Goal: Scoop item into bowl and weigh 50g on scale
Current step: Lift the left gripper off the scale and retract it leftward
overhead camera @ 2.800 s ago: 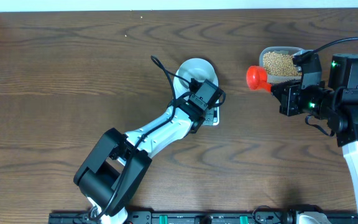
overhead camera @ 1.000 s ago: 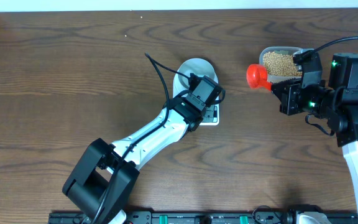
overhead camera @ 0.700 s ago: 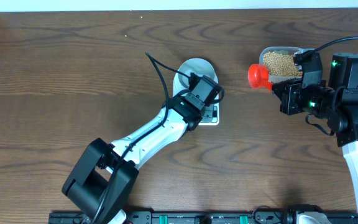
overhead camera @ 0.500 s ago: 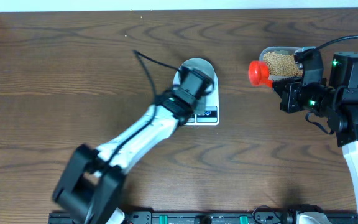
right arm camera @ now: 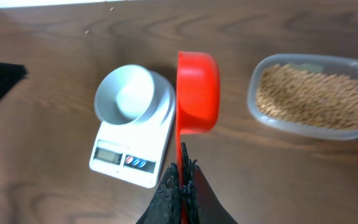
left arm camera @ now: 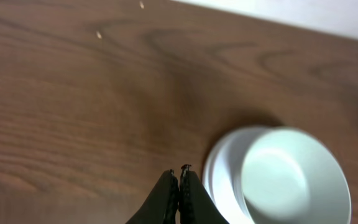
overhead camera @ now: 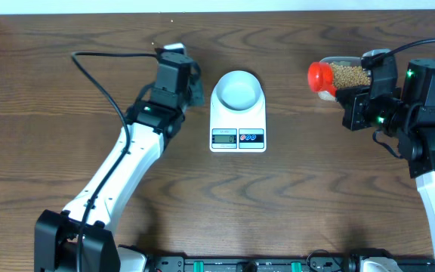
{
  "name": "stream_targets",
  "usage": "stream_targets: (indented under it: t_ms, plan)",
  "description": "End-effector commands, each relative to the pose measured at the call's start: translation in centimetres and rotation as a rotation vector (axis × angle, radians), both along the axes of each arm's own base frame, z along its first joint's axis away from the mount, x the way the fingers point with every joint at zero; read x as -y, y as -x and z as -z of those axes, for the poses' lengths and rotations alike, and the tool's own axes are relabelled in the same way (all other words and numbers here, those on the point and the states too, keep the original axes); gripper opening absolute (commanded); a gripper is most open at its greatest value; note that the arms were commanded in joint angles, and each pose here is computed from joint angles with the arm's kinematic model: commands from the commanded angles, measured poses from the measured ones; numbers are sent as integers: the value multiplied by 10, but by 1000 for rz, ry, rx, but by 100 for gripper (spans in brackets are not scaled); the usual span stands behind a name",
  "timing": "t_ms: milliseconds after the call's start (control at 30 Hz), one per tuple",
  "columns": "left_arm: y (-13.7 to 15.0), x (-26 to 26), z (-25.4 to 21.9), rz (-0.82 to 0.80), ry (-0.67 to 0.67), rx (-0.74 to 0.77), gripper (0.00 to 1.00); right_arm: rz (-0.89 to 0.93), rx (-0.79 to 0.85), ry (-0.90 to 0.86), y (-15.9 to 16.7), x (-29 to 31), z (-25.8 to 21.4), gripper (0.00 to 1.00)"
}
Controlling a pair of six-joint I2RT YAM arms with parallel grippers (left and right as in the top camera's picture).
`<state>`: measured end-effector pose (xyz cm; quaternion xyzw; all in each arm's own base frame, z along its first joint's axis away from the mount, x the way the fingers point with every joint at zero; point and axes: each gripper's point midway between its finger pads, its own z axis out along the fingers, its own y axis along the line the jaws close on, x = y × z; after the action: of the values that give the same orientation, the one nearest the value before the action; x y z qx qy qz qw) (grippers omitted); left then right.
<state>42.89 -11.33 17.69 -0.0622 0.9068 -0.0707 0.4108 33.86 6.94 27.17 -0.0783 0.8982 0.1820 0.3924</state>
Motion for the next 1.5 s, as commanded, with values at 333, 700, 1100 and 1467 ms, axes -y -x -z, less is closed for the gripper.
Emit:
stream_targets:
  t_ms: [333, 700, 1100, 1467]
  plan:
    - [-39, -74, -36, -172, 22, 184, 7, 74, 44, 15, -14, 9, -11, 1]
    - [-42, -49, -45, 9, -66, 228, 7, 96, 36, 35, -14, 14, -8, 1]
    - [37, 8, -66, 336, -43, 115, 7, 80, -4, 51, -7, 14, 0, 1]
    - [108, 14, -74, 477, -43, 18, 7, 22, -18, 26, -1, 3, 1, 1]
